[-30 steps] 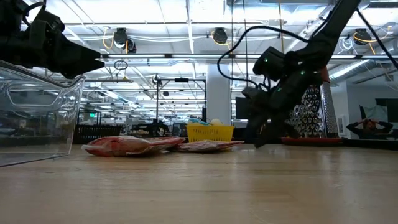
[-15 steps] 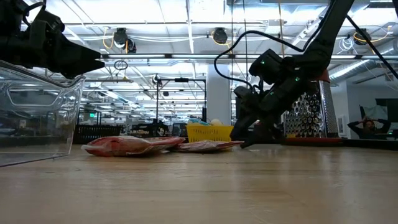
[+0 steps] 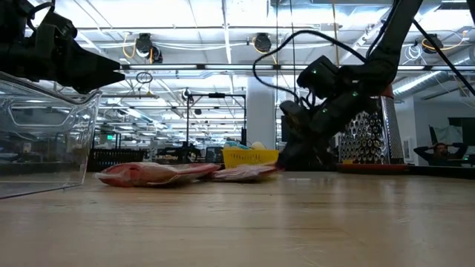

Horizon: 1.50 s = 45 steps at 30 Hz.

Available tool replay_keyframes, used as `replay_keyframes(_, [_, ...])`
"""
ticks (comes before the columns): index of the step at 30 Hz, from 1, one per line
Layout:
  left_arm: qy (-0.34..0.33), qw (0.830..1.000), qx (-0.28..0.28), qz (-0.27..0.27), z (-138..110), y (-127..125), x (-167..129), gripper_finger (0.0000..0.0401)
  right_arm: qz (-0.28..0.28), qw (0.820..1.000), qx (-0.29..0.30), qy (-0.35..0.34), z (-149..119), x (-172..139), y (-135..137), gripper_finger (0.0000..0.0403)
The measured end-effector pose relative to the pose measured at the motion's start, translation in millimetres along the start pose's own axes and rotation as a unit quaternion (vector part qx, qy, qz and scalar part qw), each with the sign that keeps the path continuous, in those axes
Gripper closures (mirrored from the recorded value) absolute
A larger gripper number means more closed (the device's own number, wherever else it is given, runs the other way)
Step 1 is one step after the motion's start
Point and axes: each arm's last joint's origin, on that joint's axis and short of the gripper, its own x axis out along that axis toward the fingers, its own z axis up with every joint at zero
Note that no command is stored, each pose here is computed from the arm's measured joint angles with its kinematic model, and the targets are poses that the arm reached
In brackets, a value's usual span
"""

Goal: Pick & Place Food Item
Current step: Put the middle right red popcorn bag into the transparent bin

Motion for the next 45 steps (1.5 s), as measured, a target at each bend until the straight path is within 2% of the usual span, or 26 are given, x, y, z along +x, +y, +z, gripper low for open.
replay_keyframes(5, [0.000, 1.000, 0.000, 0.000, 0.0, 0.0, 0.0, 0.0121, 0.038, 0.997, -0.043, -0.051, 11.2, -5.5, 11.1, 0.0401])
replay_keyframes(11, [0.000, 1.000, 0.000, 0.000, 0.0, 0.0, 0.0, 0.0121, 0.090, 0.976, -0.160, -0.120, 24.0, -34.7, 45.7, 0.0402])
replay_keyframes(14, [0.000, 1.000, 0.000, 0.000, 0.0, 0.0, 0.0, 0.0121, 0.121, 0.950, -0.241, -0.154, 23.7, -53.3, 69.6, 0.0402])
replay_keyframes(18, [0.000, 1.000, 0.000, 0.000, 0.1, 0.0, 0.0, 0.0121, 0.152, 0.902, -0.363, -0.179, 10.1, -70.0, 96.3, 0.0402])
replay_keyframes(21, [0.000, 1.000, 0.000, 0.000, 0.0, 0.0, 0.0, 0.0121, 0.145, 0.876, -0.413, -0.205, -0.9, -79.1, 112.5, 0.0402])
replay_keyframes(25, [0.000, 1.000, 0.000, 0.000, 0.0, 0.0, 0.0, 0.0121, 0.129, 0.860, -0.438, -0.227, -13.4, -88.0, 126.4, 0.0403])
replay_keyframes(30, [-0.008, 1.000, -0.009, -0.001, 1.5, -0.1, 0.0, 0.0121, 0.147, 0.844, -0.458, -0.239, -26.1, -94.9, 141.4, 0.0403])
replay_keyframes(34, [-0.048, 0.996, -0.076, -0.004, 9.3, 0.1, -0.4, 0.0121, 0.161, 0.840, -0.463, -0.234, -33.2, -95.8, 147.0, 0.0403])
replay_keyframes(39, [-0.087, 0.978, -0.192, -0.015, 17.0, 0.5, -1.5, 0.0121, 0.171, 0.837, -0.466, -0.232, -37.9, -96.8, 150.9, 0.0403])
replay_keyframes(45, [-0.114, 0.970, -0.217, -0.009, 21.9, 1.4, -2.5, 0.0121, 0.174, 0.834, -0.469, -0.233, -39.5, -97.3, 152.4, 0.0403])
